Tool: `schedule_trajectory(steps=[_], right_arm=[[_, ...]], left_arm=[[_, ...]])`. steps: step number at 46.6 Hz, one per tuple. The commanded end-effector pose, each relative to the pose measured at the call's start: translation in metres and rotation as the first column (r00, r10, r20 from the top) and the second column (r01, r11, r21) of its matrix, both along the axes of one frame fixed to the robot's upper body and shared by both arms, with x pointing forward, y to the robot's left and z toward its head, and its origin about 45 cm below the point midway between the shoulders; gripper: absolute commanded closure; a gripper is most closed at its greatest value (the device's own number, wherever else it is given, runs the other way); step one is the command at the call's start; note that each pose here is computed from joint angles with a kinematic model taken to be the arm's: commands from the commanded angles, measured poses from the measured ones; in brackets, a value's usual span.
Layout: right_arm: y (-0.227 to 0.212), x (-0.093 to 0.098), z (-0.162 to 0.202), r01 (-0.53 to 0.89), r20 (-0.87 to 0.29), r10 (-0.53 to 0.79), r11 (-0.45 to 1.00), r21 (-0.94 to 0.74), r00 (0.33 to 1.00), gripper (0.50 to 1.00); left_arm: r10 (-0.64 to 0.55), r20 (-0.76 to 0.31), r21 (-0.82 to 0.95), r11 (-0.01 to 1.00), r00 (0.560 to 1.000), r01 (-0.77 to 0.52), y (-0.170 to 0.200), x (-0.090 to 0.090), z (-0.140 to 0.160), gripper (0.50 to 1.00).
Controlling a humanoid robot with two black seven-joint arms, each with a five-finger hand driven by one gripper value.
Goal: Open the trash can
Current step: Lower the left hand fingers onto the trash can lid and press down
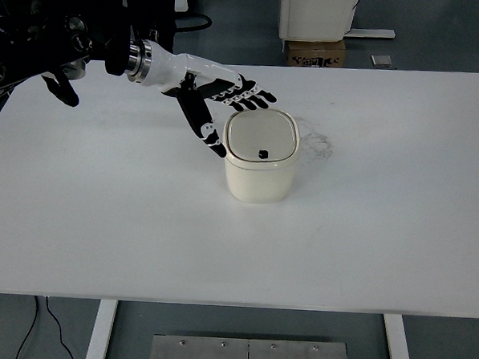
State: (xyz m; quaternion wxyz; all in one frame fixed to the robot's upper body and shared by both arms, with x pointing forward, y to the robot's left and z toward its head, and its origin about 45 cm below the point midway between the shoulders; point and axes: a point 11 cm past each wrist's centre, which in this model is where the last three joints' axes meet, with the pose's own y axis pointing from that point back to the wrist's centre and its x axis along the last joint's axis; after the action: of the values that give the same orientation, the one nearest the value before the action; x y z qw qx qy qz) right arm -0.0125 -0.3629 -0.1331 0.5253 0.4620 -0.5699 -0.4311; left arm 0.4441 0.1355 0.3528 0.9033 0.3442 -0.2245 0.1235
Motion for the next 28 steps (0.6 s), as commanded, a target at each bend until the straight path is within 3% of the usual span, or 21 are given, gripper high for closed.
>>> schedule_trajectory(steps=[1,28], right_arm=[[0.000,0.000,0.000,0.000,0.000,0.000,1.000,0.000,1.000,0.509],[0.000,0.000,0.000,-0.001,0.000,0.001,1.000,0.000,1.000,0.509]], left_arm=[[-0.009,-0.004,0.029,1.000,1.000,0.009,-0.009,-0.002,-0.003,0.500],[-0.019,-0.021,0.067,0.998,1.000,0.021,-0.020,-0.005,-0.013,0.500]])
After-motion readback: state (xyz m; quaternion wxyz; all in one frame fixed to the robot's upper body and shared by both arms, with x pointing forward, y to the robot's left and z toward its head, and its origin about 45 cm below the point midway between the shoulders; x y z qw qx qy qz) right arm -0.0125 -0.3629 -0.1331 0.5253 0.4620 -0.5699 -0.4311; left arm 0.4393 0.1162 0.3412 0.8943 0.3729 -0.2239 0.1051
